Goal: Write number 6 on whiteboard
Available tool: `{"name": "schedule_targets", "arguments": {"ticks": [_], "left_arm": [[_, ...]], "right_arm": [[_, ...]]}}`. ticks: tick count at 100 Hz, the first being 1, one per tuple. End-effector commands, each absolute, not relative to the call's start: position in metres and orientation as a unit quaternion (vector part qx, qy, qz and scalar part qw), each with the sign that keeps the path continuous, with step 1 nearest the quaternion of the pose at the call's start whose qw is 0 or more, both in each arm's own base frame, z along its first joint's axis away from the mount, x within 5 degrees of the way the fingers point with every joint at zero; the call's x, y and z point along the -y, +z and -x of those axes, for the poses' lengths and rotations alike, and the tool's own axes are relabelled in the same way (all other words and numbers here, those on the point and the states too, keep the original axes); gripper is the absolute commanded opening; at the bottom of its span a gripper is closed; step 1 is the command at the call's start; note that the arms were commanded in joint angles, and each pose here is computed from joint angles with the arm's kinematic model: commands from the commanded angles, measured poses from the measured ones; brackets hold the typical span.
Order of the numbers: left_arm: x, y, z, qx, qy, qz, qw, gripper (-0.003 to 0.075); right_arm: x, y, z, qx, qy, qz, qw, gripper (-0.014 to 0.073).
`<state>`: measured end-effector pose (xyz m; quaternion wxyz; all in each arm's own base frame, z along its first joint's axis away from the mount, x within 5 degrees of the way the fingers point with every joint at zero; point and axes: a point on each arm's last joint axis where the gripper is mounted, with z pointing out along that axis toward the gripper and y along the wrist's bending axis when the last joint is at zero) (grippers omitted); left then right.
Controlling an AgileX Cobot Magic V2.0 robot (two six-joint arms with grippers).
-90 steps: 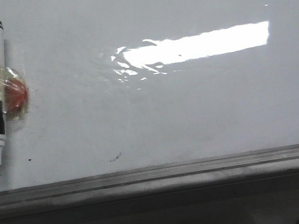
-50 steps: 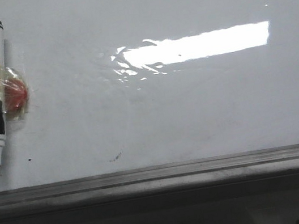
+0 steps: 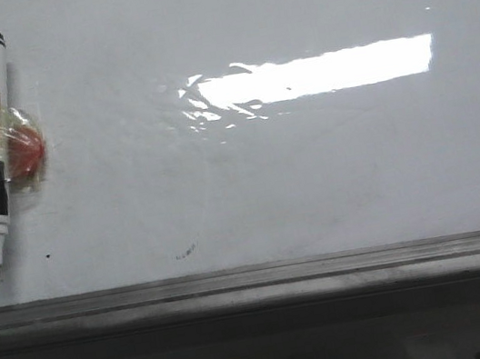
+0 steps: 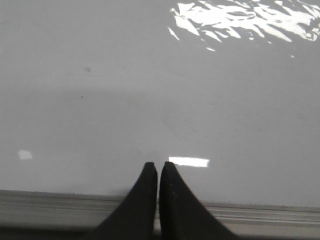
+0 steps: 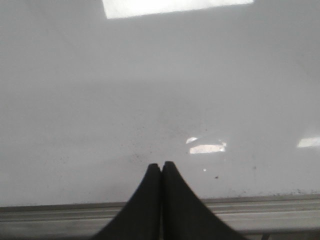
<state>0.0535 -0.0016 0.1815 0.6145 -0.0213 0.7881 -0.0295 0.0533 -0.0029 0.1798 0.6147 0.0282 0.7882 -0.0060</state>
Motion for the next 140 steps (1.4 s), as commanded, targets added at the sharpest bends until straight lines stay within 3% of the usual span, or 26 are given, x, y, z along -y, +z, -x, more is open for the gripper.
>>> {"name": "schedule_targets", "arguments": {"ticks": [1, 39, 50, 74, 105, 140], "left_arm": [[0.002, 0.173, -0.054, -0.778, -0.035, 0.023, 0.627, -0.0019], [0.002, 0.174, -0.054, -0.775, -0.030, 0.019, 0.631, -0.0019], [0.001, 0.175, -0.054, -0.771, -0.021, 0.013, 0.636, -0.0019], [-0.002, 0.175, -0.054, -0.768, 0.024, -0.019, 0.640, -0.0019], [-0.003, 0.176, -0.054, -0.767, 0.044, -0.033, 0.639, -0.0019], [-0.003, 0.178, -0.055, -0.759, 0.055, -0.042, 0.647, -0.0019]], "right_arm": [[0.003, 0.173, -0.053, -0.784, -0.009, -0.027, 0.620, -0.0064], [0.005, 0.173, -0.053, -0.785, -0.035, -0.010, 0.618, -0.0064], [0.007, 0.174, -0.053, -0.780, -0.070, 0.015, 0.622, -0.0064], [0.002, 0.201, -0.056, -0.679, -0.061, 0.031, 0.731, -0.0064], [0.000, 0.214, -0.054, -0.625, -0.055, 0.039, 0.778, -0.0064], [0.002, 0.200, -0.056, -0.682, -0.055, 0.026, 0.729, -0.0064]]}}
